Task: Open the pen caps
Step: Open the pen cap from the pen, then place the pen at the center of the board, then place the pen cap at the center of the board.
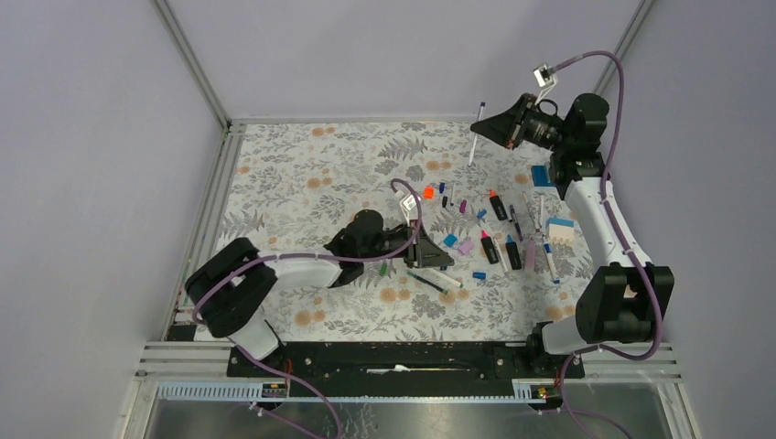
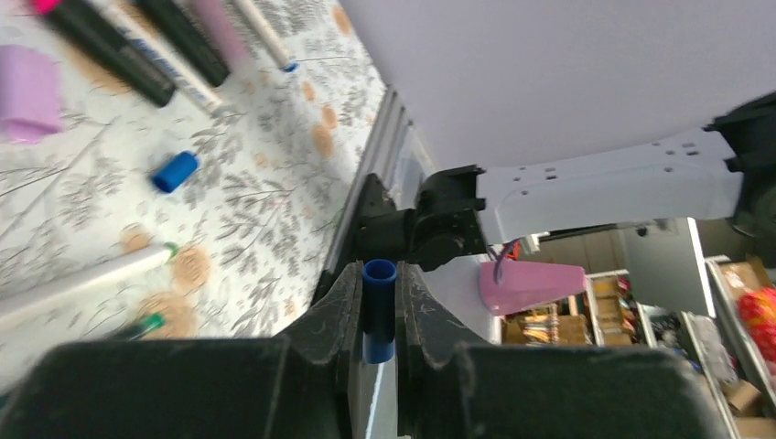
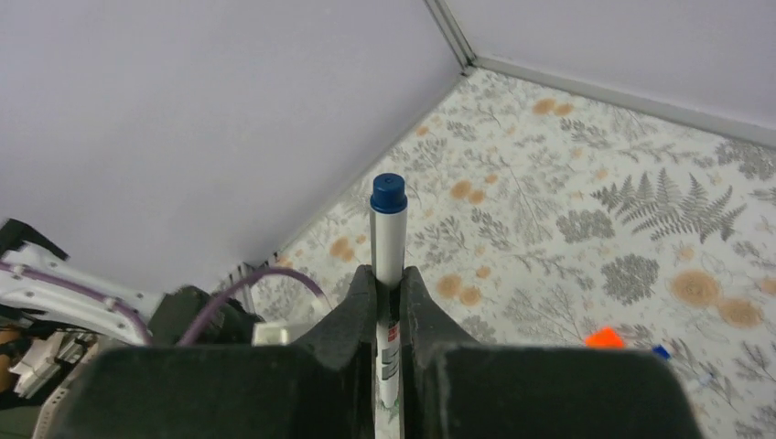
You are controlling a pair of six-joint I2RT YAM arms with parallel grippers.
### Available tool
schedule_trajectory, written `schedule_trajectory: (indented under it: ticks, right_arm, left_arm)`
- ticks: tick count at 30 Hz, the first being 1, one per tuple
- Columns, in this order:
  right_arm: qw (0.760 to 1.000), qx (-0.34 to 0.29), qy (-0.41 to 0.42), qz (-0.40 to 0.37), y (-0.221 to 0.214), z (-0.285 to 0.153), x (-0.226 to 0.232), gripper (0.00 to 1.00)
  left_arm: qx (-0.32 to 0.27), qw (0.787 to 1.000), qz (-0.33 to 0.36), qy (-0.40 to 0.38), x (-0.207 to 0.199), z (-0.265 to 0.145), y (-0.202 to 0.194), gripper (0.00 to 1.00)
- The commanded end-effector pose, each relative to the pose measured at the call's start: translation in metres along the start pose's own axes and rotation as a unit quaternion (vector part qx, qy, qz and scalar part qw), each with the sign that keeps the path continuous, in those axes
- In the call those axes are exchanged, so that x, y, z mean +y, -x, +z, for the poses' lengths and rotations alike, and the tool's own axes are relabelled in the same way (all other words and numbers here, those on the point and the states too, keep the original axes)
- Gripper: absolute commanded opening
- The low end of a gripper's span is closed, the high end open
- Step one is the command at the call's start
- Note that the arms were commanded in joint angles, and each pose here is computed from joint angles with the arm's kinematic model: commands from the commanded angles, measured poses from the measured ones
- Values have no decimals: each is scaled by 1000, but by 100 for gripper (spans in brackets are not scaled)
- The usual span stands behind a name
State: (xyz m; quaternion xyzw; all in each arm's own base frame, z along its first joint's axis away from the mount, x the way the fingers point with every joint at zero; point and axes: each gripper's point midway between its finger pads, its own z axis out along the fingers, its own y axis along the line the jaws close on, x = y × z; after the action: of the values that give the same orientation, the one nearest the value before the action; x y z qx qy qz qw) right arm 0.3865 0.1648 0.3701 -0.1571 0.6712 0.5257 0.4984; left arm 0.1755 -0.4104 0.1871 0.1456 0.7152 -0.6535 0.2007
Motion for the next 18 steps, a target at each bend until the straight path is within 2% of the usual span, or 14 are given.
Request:
schedule_trajectory:
  ticks: [1, 6, 10, 14, 18]
  right_arm:
    - [995, 78, -32, -61, -52, -20, -18, 0]
    - [971, 224, -70, -37, -168, -70, -40, 0]
    - [941, 326, -71, -59, -238, -85, -38, 0]
    - [913, 389, -78, -96, -282, -86, -41, 0]
    - [897, 424, -88, -85, -302, -88, -54, 1]
  left_arm:
    - [-49, 991, 102, 76, 1, -27, 30, 0]
    - [-91, 942, 191, 259, 34, -81, 53, 0]
    - [-140, 912, 199, 330, 49, -115, 66, 0]
    - [-160, 909, 161, 351, 64, -125, 64, 0]
    - [-125, 915, 111, 368, 88, -124, 48, 0]
